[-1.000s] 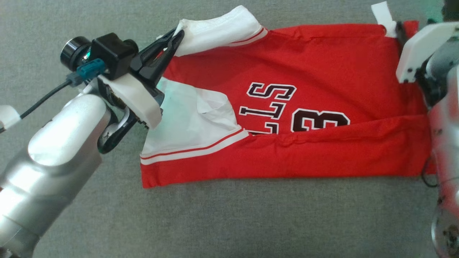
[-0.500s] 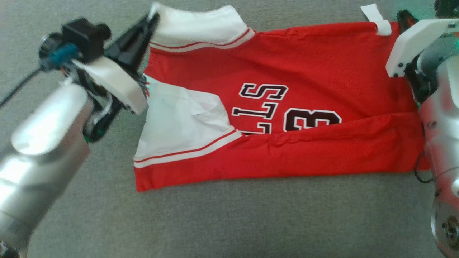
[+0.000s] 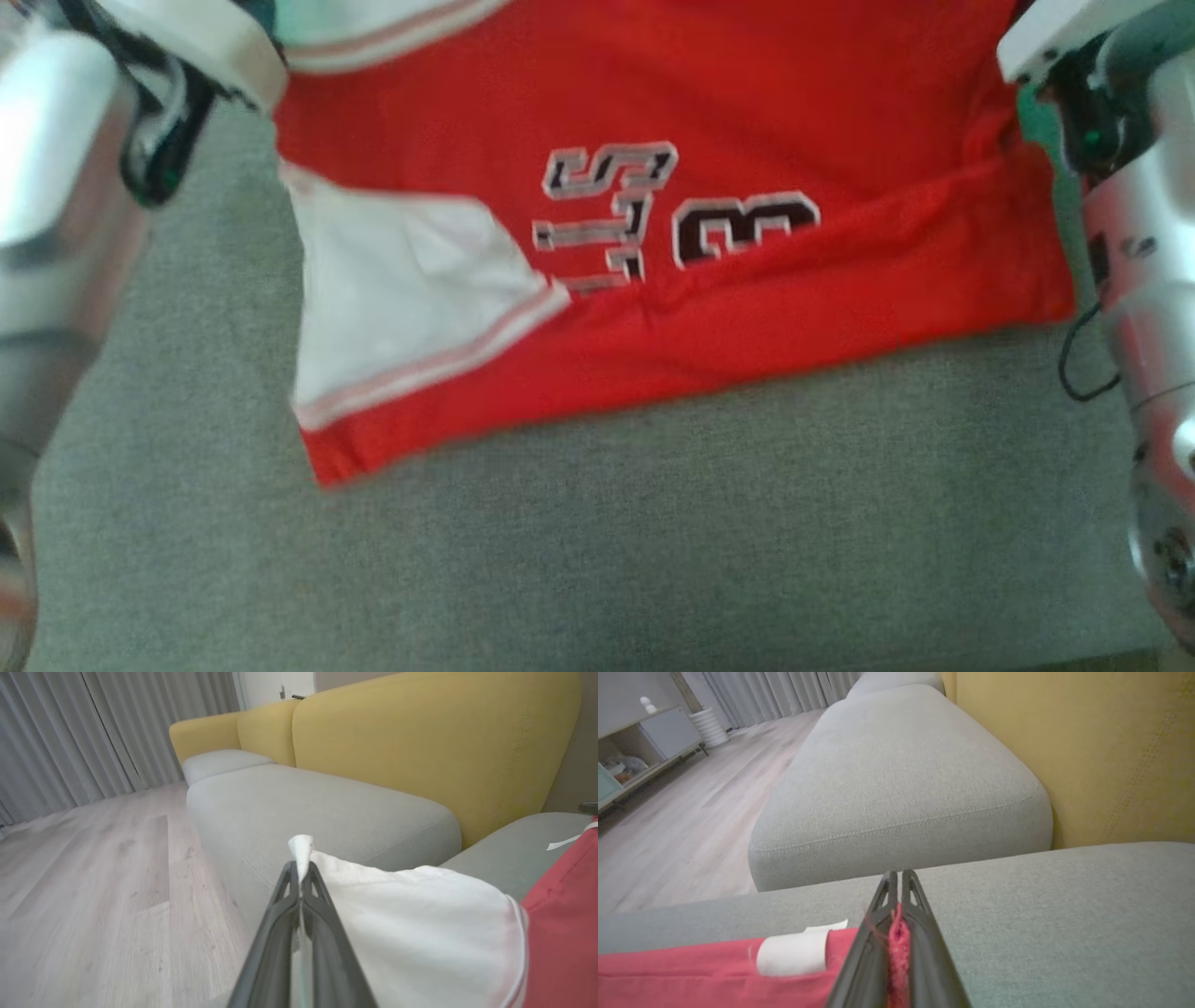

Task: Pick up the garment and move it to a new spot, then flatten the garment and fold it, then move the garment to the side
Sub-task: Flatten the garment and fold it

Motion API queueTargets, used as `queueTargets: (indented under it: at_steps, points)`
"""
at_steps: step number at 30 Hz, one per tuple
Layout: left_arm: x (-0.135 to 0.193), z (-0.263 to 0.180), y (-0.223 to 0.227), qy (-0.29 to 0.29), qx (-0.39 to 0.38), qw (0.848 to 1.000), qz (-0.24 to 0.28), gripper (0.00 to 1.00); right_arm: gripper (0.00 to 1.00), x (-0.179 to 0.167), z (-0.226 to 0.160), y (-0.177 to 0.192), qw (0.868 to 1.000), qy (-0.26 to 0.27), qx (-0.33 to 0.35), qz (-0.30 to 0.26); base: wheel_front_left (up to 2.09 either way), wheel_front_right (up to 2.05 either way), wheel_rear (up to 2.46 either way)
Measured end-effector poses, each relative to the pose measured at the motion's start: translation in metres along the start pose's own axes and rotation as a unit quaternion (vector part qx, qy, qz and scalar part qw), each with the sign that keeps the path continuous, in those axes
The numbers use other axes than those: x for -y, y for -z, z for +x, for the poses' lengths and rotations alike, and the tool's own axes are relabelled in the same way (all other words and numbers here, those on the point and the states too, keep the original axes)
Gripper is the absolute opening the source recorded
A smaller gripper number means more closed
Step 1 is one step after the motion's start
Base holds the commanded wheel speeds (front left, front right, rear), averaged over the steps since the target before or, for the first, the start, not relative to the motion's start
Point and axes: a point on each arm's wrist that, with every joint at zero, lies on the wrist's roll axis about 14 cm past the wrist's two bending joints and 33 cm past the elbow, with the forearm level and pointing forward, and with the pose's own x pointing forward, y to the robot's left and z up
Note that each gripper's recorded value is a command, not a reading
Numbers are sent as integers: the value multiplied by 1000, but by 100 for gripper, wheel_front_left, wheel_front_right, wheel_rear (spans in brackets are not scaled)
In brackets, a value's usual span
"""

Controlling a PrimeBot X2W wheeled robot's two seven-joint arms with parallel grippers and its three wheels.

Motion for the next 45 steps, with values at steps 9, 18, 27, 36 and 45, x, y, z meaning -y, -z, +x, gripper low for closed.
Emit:
queueTargets:
  at_steps: [9, 18, 27, 36, 45]
  points:
    - [-11, 16, -33, -23, 55, 998, 34, 0, 0, -7, 7, -23, 999, -13, 45, 25, 0, 0, 0]
    - [3, -16, 5, -10, 1, 999, 32, 0, 0, -4, -11, -5, 998, -19, 22, 47, 0, 0, 0]
    - [29, -68, 37, 13, -60, 998, -3, 0, 0, -4, -47, 14, 997, -34, -8, 66, 0, 0, 0]
    - [51, -119, 59, 39, -129, 991, -21, 0, 0, 2, -82, 35, 994, -46, -70, 68, 0, 0, 0]
    - [84, -149, 92, 63, -182, 980, -50, 0, 0, 10, -110, 70, 986, -57, -155, 22, 0, 0, 0]
